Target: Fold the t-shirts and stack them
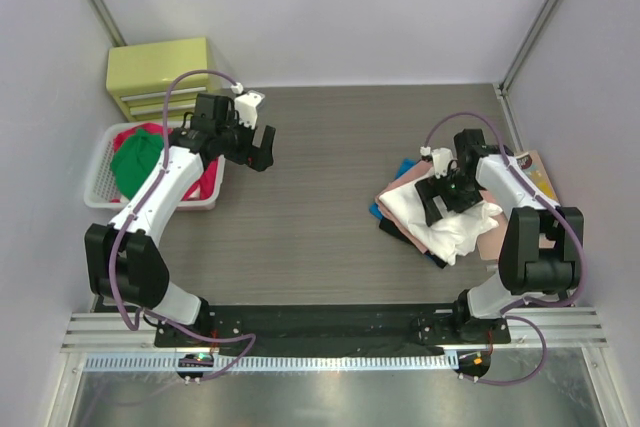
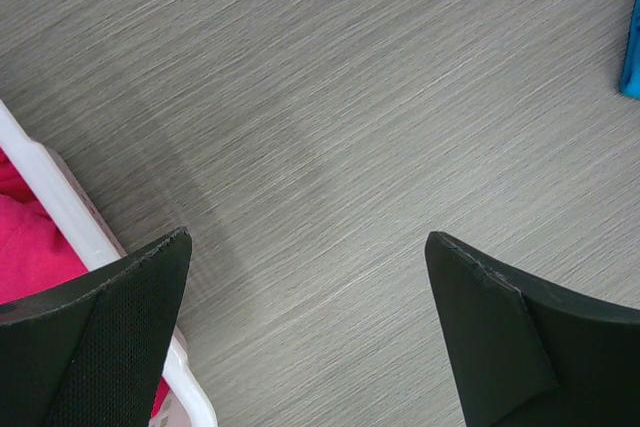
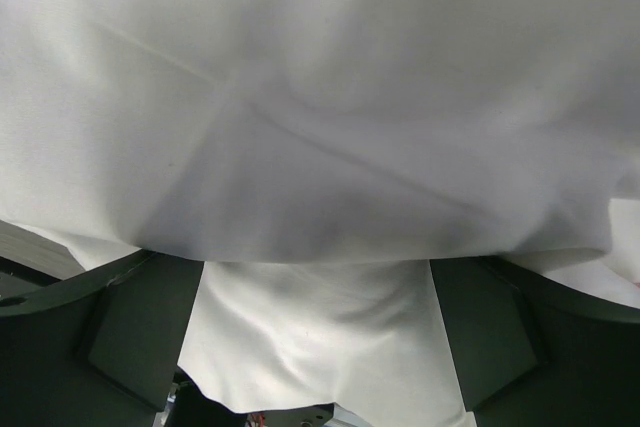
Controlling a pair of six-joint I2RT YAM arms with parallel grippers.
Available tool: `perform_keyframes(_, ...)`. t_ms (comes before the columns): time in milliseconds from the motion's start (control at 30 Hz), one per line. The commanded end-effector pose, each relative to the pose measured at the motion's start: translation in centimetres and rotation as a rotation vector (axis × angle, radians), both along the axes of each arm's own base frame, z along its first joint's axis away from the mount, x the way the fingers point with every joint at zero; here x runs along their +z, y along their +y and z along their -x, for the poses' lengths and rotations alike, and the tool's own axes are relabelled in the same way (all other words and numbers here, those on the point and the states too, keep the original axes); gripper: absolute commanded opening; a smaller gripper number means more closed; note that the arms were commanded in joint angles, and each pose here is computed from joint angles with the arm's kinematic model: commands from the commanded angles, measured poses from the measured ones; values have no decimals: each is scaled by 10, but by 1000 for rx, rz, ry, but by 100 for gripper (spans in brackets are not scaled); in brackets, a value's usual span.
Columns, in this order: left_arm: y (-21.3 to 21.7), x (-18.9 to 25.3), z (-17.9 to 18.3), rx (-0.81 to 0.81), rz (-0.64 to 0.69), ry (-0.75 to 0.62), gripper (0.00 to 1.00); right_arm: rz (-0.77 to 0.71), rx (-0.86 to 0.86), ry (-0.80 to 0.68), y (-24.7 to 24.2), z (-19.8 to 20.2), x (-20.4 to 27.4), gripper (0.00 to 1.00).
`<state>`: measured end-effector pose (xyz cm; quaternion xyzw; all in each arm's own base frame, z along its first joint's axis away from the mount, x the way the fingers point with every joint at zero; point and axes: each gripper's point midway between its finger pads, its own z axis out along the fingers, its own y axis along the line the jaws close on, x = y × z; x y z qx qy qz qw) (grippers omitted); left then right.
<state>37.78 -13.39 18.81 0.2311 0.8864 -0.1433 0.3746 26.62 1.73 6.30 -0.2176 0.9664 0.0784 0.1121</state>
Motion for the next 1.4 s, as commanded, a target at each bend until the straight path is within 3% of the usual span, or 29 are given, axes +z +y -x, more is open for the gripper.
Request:
perform_keyframes(0, -1, 16, -8, -8, 1, -65, 100, -74, 10, -14, 14, -6, -1, 100)
perform_keyframes(100, -1, 11, -9, -11, -3, -56, 100, -92, 43, -53, 26, -10, 20, 100)
perform_keyframes(267, -1, 14, -8, -12, -2, -63, 100, -129, 47, -239, 36, -28, 110, 100)
perform_keyframes(300, -1, 14, -8, -12, -2, -63, 100, -140, 58, -297, 38, -26, 140, 100)
perform_keyframes(433, 1, 11, -7, -14, -11, -62, 100, -155, 55, -373, 39, -13, 181, 100)
perform_keyframes(567, 3, 13, -7, -2, -19, -75, 100, -114, 46, -385, 31, 1, 180, 100)
perform_keyframes(900, 15, 26, -8, 60, -36, -152, 100, -82, 12, -275, 23, 50, 122, 100)
perform_keyframes(1167, 15, 24, -6, 56, -37, -150, 100, -69, -10, -281, 22, 26, 105, 100)
perform_keyframes(1367, 15, 23, -6, 52, -42, -148, 100, -69, -11, -170, 24, 9, 72, 100)
